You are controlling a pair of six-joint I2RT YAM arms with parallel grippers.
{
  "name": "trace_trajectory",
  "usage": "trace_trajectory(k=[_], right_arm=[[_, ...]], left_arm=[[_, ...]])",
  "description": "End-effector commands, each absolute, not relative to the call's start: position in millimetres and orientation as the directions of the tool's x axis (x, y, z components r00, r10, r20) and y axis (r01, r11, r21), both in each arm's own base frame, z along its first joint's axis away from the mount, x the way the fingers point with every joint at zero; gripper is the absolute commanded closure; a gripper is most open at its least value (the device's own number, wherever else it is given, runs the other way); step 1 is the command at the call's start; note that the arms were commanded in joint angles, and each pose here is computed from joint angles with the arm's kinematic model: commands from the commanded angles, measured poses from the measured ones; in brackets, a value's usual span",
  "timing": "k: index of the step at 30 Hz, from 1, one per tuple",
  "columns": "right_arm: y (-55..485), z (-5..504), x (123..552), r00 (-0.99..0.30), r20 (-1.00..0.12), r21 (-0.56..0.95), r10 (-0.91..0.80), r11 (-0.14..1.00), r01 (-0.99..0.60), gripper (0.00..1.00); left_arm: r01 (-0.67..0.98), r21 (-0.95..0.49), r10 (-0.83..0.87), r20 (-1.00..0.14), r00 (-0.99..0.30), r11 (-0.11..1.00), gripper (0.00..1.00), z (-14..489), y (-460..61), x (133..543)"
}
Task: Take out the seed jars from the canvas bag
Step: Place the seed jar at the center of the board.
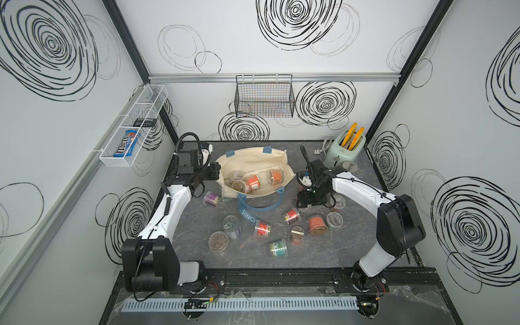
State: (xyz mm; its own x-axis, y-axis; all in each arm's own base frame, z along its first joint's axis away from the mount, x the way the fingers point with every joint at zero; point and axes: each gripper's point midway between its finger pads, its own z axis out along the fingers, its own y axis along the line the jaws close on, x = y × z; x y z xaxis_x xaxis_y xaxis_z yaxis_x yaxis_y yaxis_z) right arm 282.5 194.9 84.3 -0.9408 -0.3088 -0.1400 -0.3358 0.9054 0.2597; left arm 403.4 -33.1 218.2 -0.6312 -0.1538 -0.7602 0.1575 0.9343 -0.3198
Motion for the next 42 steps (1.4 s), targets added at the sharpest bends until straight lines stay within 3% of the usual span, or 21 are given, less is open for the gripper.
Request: trace_trajectory(k=[1, 16, 30, 37, 42], right_arm=[[201, 94, 293, -0.929, -0.157, 0.213, -0.335, 0.907, -0.363, 0.28], [211, 66, 307, -0.92, -0.074, 0.112, -0.386, 0.913, -0.392, 0.22], [226, 78, 332, -0.912, -0.144, 0.119, -0.383, 0.909, -0.4, 0.16], [228, 81, 335, -0.913, -0.153, 0.124, -0.379, 0.909, -0.398, 0.2], [229, 119, 345, -0.899, -0.284, 0.14, -0.333, 0.913, -0.382, 0.18]], left_arm=[[0.159, -0.309, -0.2, -0.854, -0.481, 0.938, 1.0, 264, -12, 421], [0.133, -0.349, -0.245, -0.837, -0.489, 0.928, 1.0, 258, 7, 420], [0.141, -0.335, -0.238, -0.856, -0.459, 0.932, 1.0, 265, 7, 415], [0.145, -0.338, -0.238, -0.854, -0.462, 0.93, 1.0, 265, 7, 415], [0.163, -0.332, -0.228, -0.861, -0.455, 0.929, 1.0, 269, 5, 413]])
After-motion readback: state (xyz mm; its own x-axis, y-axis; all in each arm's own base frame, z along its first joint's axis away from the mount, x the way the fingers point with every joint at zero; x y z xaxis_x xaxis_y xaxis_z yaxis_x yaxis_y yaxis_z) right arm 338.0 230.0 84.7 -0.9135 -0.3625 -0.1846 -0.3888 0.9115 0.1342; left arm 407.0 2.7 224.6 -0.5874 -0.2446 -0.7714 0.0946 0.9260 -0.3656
